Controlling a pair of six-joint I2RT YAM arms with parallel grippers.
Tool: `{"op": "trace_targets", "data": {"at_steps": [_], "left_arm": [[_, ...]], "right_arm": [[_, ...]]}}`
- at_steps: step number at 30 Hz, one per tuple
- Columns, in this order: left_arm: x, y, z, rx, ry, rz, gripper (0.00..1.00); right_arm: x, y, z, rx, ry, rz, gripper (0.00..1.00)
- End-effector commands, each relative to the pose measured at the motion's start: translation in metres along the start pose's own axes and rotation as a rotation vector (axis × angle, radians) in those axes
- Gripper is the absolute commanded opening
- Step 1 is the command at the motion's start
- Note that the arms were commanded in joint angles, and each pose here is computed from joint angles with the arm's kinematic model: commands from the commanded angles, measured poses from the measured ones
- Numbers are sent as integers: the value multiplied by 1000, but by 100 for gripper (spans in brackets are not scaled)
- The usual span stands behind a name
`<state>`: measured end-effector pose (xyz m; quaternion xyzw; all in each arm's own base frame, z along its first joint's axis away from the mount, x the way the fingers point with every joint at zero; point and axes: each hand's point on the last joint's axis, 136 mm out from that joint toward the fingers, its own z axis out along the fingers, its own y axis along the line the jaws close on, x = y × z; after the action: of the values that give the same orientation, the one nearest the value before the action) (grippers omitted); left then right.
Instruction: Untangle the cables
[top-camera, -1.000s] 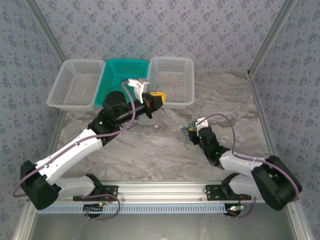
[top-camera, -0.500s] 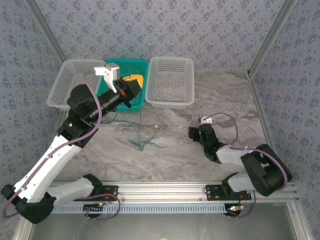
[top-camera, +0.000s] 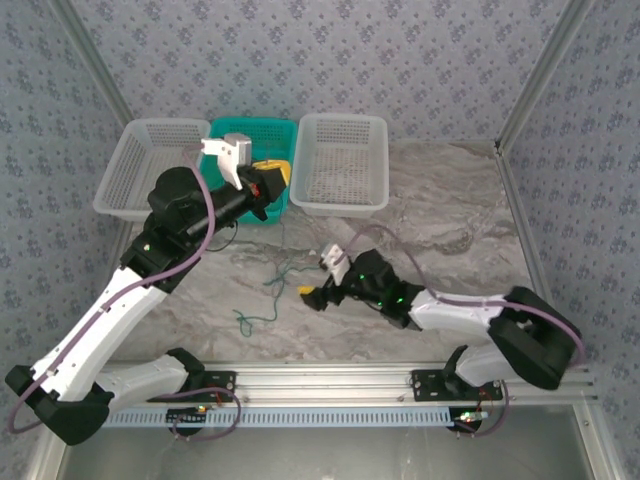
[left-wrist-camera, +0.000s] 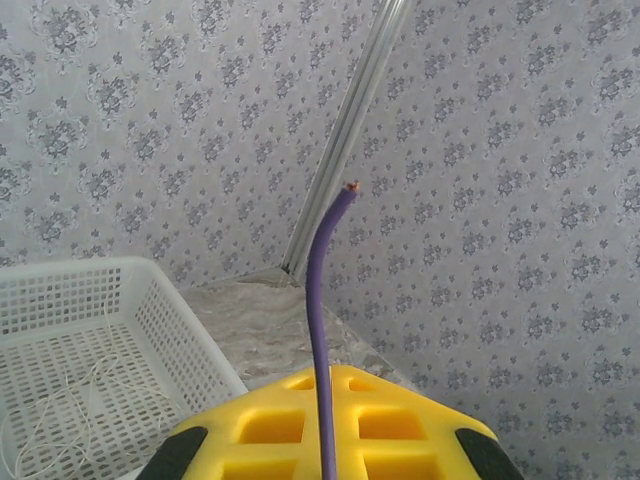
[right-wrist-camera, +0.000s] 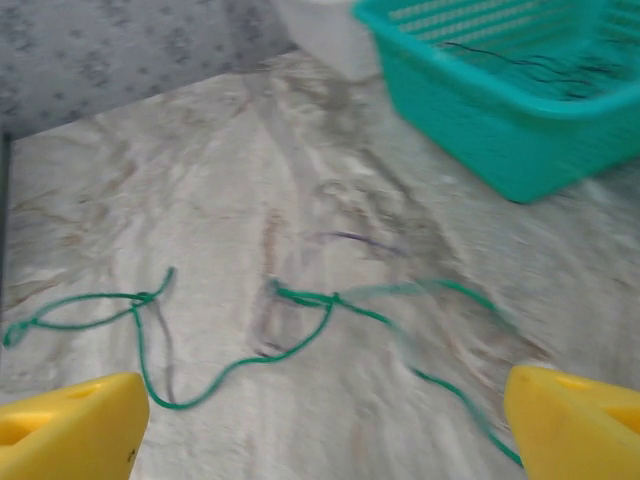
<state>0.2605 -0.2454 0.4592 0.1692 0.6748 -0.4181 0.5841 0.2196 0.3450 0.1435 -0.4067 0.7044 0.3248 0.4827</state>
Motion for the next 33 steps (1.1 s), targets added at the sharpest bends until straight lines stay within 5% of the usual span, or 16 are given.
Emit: {"op": "trace_targets", "data": {"at_steps": [1,9,16,20,28,33], "left_arm": [[-14,-2,-6,-3,-42,25,0],[-26,-9,-13,15,-55,37,0],[-49,-23,-33,33,-106,61,0],[-65,-25,-47,0,-138,108,0],[-115,-18,-78,-149,-237,248,0],[-154,6,-100,-239,-349,210,0]], "right_arm": [[-23,11,28,17,-110,-53,95],[-5,-27,82,228,-111,-95,89],[42,-75,76,395,-9,-1,44],[64,-80,67,406,26,56,29],[98,-97,42,519,101,156,36],[114,-110,26,579,105,241,34]]}}
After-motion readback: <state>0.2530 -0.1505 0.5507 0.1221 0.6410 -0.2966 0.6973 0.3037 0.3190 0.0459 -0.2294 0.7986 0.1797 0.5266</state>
